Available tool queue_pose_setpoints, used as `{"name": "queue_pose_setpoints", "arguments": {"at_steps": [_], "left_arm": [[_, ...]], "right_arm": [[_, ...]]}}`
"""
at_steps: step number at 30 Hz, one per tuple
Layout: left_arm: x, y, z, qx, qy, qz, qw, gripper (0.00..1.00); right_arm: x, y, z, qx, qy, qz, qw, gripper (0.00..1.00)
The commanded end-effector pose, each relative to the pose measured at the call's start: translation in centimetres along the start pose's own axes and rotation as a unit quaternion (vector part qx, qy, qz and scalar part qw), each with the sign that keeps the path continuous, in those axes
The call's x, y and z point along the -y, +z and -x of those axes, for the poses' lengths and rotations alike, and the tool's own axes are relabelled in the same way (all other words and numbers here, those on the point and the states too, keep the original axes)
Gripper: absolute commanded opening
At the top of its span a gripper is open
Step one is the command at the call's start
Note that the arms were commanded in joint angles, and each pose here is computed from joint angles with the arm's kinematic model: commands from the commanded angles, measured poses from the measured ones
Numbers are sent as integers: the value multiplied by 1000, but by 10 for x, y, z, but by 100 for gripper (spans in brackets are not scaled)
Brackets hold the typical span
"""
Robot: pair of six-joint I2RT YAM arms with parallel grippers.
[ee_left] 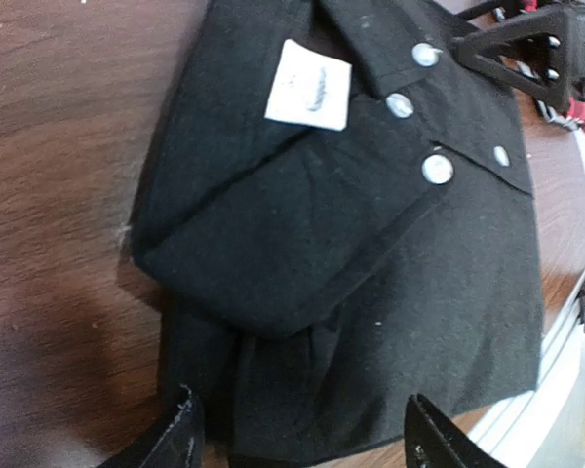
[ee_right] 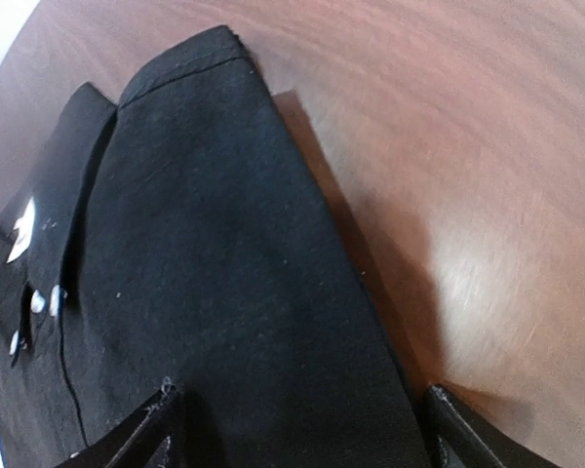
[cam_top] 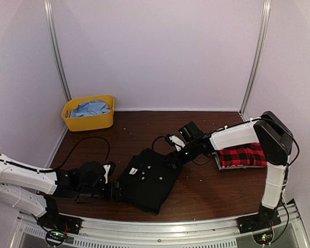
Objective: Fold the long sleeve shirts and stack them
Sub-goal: Rotate the square-folded shirt at the center of the board.
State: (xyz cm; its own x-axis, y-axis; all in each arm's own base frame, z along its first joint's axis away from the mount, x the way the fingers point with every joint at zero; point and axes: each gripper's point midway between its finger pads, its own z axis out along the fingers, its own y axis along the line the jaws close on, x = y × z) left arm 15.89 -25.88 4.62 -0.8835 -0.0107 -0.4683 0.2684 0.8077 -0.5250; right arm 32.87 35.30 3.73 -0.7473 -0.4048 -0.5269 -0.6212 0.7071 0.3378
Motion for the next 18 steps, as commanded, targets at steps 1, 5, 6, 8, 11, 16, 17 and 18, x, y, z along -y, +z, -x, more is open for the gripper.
{"name": "queue_pose_setpoints", "arguments": {"at_steps": [1, 5, 6, 8, 11, 16, 17, 18], "left_arm": [[-5, 3, -3, -1, -17, 9, 1000, 65], [-15, 10, 1, 3, 0, 40, 999, 59], [-17, 12, 3, 4, 3, 47, 999, 58], [-22, 17, 9, 8, 7, 58, 998, 55], [-29, 26, 18, 9, 17, 75, 997, 52], [-38, 48, 27, -1, 52, 117, 992, 47], [-41, 54, 32, -1, 59, 131, 990, 47], [-45, 57, 38, -1, 68, 140, 988, 46]], "right_arm": [[-17, -15, -23, -4, 27, 51, 998, 82], [-24, -29, -39, 10, 50, 63, 997, 77], [-25, -33, -43, 15, 56, 62, 996, 77], [-27, -39, -55, 20, 68, 54, 996, 77], [-33, -47, -70, 37, 82, 49, 995, 77], [-58, -49, -93, 52, 92, 41, 994, 75], [-60, -49, -96, 55, 96, 32, 993, 75], [-63, -49, -99, 57, 96, 24, 993, 75]]}}
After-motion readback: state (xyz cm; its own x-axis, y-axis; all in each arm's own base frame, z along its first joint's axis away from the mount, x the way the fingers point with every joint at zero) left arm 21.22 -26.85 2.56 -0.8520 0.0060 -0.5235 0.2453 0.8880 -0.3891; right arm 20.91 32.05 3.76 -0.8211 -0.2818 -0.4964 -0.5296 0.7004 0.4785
